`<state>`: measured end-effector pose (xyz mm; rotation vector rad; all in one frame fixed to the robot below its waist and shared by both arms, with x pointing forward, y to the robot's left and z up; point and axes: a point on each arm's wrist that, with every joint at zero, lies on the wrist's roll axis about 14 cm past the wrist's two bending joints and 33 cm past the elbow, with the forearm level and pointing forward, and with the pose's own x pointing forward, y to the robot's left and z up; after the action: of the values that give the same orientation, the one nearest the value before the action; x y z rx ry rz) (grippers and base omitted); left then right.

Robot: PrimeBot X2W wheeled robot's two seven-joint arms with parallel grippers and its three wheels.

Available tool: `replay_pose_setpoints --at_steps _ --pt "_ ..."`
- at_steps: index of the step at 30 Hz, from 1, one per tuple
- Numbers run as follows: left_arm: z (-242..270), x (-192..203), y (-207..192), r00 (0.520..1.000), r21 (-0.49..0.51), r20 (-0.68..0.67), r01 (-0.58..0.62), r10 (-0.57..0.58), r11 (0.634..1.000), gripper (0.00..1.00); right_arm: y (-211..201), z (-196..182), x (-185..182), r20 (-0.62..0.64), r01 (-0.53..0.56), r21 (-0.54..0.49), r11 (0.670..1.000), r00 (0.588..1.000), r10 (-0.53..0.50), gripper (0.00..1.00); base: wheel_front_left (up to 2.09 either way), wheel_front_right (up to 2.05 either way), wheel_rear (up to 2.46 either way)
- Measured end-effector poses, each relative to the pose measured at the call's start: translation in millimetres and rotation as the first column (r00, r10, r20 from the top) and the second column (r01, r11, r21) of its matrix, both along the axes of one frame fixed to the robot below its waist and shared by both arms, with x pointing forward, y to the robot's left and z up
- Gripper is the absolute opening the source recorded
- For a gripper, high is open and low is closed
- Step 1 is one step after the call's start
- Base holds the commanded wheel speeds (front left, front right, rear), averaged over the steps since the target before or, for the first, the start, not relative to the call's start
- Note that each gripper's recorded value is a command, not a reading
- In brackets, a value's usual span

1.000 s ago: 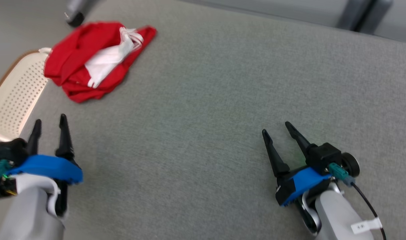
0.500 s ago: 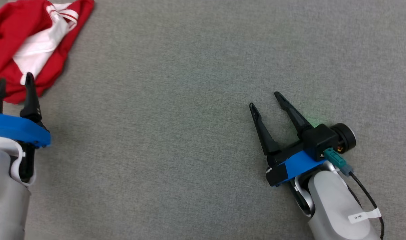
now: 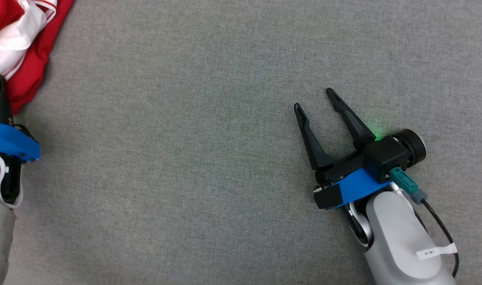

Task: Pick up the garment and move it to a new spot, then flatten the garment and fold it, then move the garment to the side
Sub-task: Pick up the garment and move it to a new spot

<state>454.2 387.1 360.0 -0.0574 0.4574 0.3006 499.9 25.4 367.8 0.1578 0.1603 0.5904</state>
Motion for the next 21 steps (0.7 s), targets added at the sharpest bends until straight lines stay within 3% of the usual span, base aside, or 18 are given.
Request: replay_pose_setpoints --at_steps 5,10,15,21 --pt "29.5 14.5 -4.5 0.995 0.027 0.084 0.043 -0.045 0.999 0.00 -3.1 8.1 -0.1 -0.003 0.014 0.016 1.000 1.000 -0.014 1.00 0.00 0.00 0.00" --pt "97.2 37.1 -9.6 0.959 0.119 0.251 0.105 -0.132 0.987 0.00 -15.0 20.8 -5.2 -0.009 0.038 0.021 0.999 0.999 -0.038 1.00 0.00 0.00 0.00" --pt "155.1 53.6 -32.9 0.892 0.204 0.382 0.175 -0.243 0.963 0.00 -28.5 30.6 -17.3 -0.025 0.069 0.029 0.997 0.997 -0.069 1.00 0.00 0.00 0.00" --pt "221.2 78.4 -113.2 0.718 0.267 0.550 0.334 -0.428 0.904 0.00 -66.5 47.1 -37.1 -0.028 0.162 0.030 0.986 0.987 -0.161 1.00 0.00 0.00 0.00"
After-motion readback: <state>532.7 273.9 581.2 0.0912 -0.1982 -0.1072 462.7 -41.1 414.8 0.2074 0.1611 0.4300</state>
